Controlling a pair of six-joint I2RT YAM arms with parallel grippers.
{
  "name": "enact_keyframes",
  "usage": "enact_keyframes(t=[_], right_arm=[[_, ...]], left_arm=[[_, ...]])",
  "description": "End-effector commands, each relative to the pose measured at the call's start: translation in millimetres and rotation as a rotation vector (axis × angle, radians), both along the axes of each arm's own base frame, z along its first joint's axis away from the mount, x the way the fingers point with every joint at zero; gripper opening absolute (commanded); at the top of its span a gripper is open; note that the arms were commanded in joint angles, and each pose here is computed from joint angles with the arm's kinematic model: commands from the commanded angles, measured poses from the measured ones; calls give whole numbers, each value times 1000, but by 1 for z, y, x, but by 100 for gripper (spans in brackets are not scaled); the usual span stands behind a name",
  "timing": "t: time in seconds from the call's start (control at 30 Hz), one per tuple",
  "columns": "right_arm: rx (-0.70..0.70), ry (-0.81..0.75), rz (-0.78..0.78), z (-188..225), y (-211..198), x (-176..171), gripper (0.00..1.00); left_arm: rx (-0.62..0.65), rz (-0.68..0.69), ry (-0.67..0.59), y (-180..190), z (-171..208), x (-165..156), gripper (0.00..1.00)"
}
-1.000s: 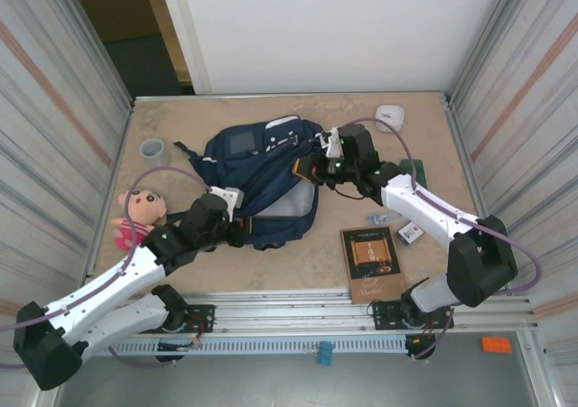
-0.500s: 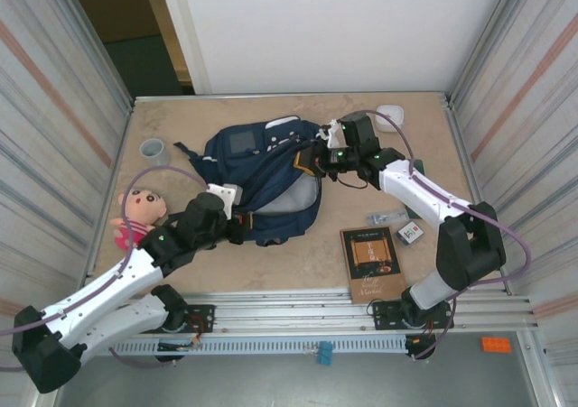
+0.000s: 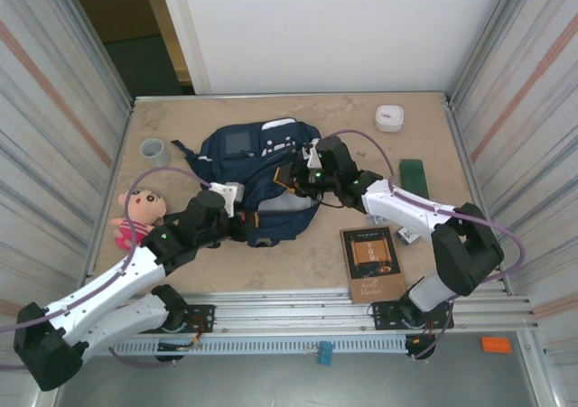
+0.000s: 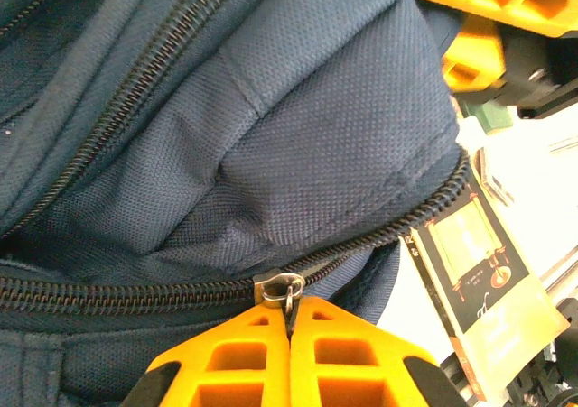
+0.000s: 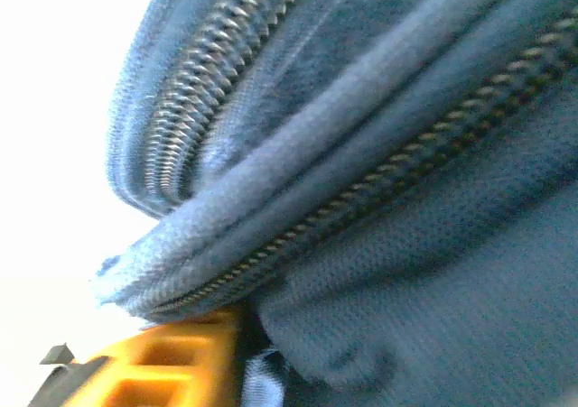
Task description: Pack the student bag
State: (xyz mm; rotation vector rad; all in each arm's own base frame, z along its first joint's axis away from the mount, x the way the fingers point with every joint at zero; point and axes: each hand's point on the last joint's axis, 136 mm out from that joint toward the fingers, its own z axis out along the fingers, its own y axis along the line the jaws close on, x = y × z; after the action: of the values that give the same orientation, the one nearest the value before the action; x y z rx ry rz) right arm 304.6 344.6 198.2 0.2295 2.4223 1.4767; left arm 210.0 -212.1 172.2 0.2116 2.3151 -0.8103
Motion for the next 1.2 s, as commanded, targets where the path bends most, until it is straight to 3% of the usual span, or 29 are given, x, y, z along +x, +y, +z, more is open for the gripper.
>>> enact_keyframes(t=[0.0,0.1,0.23,0.5,0.77,1.17], right_arm=[[60,-72,-9,34,-7,5,11],[30,-69,10,40,-31,9,3],[22,-77,55,56,-57,12,1],[122,-80,188,90,-55,11,0],[215,-138,318,143,-56,5,0],[276,-167,445,190,-66,-3,0]], left_arm=[[16,4,-74,6,19,3,0],[127,51,-74,31,7,1,0],[204,90,-57,55,-11,0,0],[196,67,-77,54,-18,14,0],[253,186,-63,77,-29,56,0],[289,207,-132,85,-29,106,0]])
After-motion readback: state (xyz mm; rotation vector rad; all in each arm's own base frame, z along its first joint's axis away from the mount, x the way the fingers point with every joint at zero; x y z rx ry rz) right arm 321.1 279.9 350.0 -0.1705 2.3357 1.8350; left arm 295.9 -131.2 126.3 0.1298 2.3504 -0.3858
